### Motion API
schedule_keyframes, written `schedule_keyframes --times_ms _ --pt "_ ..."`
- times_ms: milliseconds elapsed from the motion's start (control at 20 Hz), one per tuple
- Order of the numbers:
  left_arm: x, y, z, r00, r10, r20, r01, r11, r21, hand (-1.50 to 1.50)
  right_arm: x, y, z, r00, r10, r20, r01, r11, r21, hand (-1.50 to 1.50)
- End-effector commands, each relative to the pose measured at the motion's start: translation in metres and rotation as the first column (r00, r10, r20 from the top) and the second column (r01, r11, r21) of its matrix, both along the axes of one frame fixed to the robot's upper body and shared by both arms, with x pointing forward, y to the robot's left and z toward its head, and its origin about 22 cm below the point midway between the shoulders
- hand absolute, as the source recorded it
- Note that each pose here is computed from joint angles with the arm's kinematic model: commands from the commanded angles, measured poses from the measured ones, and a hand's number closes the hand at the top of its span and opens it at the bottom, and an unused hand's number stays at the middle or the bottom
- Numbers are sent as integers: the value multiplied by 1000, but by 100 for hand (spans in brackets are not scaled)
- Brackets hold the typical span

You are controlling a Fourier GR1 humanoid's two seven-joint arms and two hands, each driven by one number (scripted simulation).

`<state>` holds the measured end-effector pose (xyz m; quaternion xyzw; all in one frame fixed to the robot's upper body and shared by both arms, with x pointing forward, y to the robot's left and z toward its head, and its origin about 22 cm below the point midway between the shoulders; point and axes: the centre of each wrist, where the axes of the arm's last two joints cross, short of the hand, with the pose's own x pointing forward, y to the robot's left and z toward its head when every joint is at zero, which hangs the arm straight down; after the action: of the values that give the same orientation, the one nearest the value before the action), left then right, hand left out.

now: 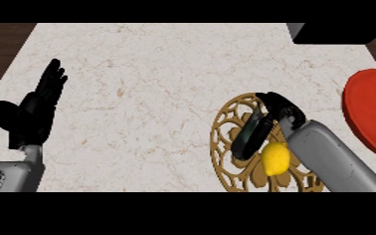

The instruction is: Pick the eggplant from the placemat and place it in the bowl

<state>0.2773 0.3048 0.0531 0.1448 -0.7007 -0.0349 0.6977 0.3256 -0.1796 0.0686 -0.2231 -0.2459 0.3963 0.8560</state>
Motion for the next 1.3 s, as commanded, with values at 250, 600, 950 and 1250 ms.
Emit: schedule_keyframes --times_ms 250,600,950,1250 --pt "2 2 -6 1000 5 5 -5 1000 -16 0 1 0 -30 988 -108 -109 101 992 -70 -150" --pt "0 -14 10 1000 -14 7 14 1000 -4 0 21 -3 -34 996 -56 -70 57 998 14 150" --pt "7 -15 7 1000 4 20 -4 1000 3 0 2 8 -55 998 -59 -11 59 998 -11 150" --pt "-5 -1 -3 1000 17 -14 -17 1000 -5 0 -51 -16 -27 796 545 262 -519 839 -167 150"
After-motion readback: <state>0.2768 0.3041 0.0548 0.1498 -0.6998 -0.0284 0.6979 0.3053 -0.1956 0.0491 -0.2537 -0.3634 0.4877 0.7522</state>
